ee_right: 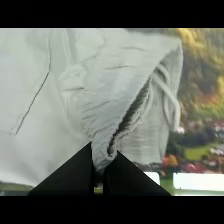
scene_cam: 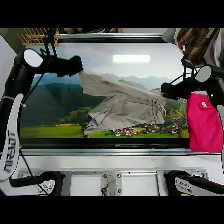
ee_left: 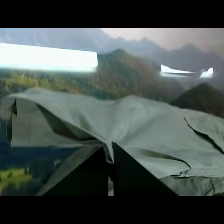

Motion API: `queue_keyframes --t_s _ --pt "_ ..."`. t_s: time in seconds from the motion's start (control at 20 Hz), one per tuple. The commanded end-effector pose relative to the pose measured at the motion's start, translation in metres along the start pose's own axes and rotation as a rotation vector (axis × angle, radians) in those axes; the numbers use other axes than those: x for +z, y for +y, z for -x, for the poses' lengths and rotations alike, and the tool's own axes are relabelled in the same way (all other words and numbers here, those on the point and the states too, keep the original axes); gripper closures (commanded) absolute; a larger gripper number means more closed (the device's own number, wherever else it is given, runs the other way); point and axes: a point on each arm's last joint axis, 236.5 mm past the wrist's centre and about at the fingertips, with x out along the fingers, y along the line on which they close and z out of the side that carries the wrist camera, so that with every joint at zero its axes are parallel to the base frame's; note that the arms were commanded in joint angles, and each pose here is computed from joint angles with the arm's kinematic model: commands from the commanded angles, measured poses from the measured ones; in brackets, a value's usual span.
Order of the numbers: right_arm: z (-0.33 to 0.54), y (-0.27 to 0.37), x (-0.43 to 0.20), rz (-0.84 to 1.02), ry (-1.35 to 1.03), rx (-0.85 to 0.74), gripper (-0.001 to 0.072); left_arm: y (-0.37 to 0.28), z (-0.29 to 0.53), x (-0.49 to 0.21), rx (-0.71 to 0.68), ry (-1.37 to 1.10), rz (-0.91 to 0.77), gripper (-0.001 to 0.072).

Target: Fold the clothes and pants, and hang the long-sleeved shirts on hangers.

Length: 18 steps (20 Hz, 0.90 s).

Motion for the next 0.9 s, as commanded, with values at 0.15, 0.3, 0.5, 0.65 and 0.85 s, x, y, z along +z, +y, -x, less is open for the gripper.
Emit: queue_keyframes --t_s 0.15,0.3,0.5,0.65,0.85 --pt "-0.054 -0.02 -0.078 0.028 0.16 -0.067 0.0698 0.017 -0.03 -0.153 0.055 0.179 -0.022 0.0701" --pt "-0.074 -0.022 -0.097 0.033 0.179 -0.07 0.0697 0.034 -0.049 -0.199 0.084 0.237 -0.011 0.0701" --pt "-0.075 -0.025 -0.1 0.03 0.183 -0.076 0.0696 0.047 -0.055 -0.23 0.109 0.316 0.009 0.0702" --pt "-0.066 -0.028 -0.097 0.017 0.166 -0.073 0.0692 0.038 -0.04 -0.218 0.09 0.273 -0.012 0.0701" --pt "-0.041 -0.025 -0.086 0.009 0.116 -0.055 0.0142 0.023 -0.006 -0.229 0.056 0.324 -0.066 0.0441"
